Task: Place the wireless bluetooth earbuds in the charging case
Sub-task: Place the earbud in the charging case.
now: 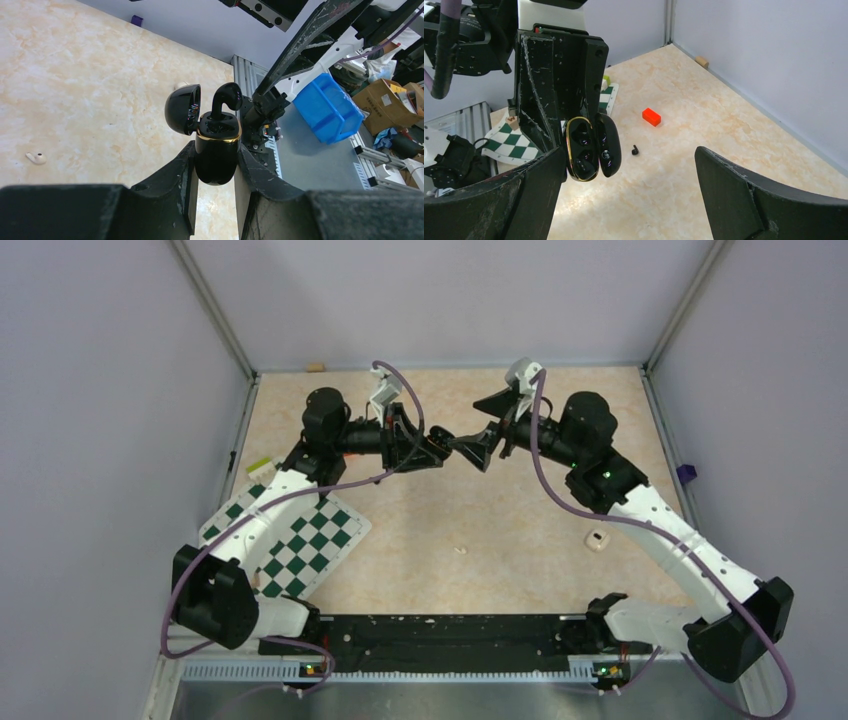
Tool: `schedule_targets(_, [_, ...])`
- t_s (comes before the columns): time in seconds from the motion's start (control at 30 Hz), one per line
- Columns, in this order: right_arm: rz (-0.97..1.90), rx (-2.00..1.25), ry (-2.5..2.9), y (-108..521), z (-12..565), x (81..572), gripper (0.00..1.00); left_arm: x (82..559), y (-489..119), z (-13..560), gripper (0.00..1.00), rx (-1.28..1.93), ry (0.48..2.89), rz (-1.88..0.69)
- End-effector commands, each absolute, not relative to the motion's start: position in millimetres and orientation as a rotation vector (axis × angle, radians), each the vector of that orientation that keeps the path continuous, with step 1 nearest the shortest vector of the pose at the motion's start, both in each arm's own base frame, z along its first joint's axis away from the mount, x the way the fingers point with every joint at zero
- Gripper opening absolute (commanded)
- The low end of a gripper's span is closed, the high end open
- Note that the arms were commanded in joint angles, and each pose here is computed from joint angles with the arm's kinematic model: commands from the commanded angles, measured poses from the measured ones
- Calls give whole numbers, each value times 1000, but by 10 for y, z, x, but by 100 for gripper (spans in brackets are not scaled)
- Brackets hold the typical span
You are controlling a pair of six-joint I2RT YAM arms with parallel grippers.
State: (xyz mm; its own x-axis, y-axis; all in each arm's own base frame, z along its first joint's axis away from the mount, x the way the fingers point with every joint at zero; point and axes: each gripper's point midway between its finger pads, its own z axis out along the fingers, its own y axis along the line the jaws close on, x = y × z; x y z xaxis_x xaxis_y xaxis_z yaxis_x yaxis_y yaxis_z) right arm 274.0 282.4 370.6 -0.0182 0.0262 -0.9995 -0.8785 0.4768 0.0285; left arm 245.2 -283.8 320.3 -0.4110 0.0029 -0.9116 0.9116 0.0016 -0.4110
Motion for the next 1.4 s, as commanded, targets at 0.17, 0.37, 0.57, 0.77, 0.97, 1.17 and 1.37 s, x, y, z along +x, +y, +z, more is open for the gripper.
schedule_targets(0.17, [780,-828,1397,2841,3607,2800,99,2445,-2804,3272,0,1000,1467,-1458])
schedule_targets(0.37, [751,-831,1403,2843,3567,2833,99,2448,-2801,3272,0,1000,1469,-1454])
schedule_targets(0.57, [773,-821,1404,2904,3607,2837,99,2471,-2806,3236,0,996,1478,-1448])
schedule_targets(0.77, [761,-794,1413,2907,3619,2875,99,2484,-2807,3227,0,993,1481,-1444])
schedule_targets(0.97, [875,-819,1387,2992,3750,2706,99,2483,-2808,3221,0,994,1482,-1444])
schedule_targets(1.17, [866,-831,1363,2947,3908,2651,99,2453,-2799,3203,0,1012,1475,-1444])
schedule_targets(1.37, [849,-936,1307,2863,4051,2497,99,2278,-2785,3239,0,1056,1337,-1491])
